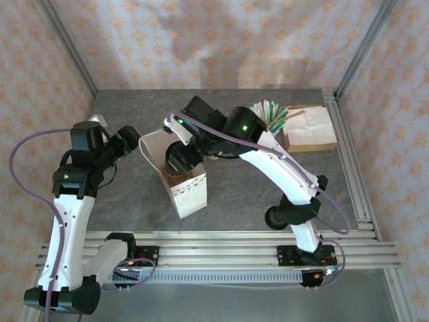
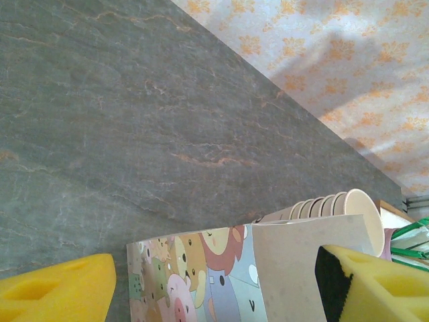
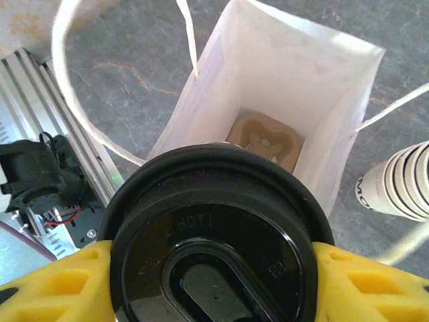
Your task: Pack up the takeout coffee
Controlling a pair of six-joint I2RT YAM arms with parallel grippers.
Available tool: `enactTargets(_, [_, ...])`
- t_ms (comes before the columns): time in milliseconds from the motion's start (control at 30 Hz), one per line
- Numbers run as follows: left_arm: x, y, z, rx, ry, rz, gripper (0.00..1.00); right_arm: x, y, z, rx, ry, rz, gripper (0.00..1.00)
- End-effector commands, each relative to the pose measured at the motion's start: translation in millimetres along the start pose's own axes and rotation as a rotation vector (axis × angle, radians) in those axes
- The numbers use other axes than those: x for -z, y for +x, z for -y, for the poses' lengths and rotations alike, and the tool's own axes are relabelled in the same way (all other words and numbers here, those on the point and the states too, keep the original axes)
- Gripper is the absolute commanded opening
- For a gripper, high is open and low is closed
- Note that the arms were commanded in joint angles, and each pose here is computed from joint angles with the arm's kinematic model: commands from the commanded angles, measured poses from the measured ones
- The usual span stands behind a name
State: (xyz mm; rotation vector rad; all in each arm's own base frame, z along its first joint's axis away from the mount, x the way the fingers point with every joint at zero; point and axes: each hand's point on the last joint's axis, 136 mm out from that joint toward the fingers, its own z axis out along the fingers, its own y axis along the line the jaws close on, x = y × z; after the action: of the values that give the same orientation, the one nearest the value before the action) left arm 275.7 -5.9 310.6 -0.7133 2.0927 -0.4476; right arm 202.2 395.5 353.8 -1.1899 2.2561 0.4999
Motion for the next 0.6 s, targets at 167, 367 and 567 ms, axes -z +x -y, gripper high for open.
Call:
enactTargets(167, [-5.0,-4.1,0.2,-0.012,-0.008,0.0,0.79,-26.8,8.5,1.3,0.025,0.018,-0.075,0.58])
enactTargets(367, [-8.3,-4.5,1.9,-0.008,-0.001,-0.005,0.79,-50.2,20.0,4.1,0.03,0.036,-0.15,0.58])
enactTargets(567, [-13.5,2.3,8.6,-0.01,0.04,-0.045,0.78,-69.8,31.1,9.0,0.009,0.06,-0.217,0.58])
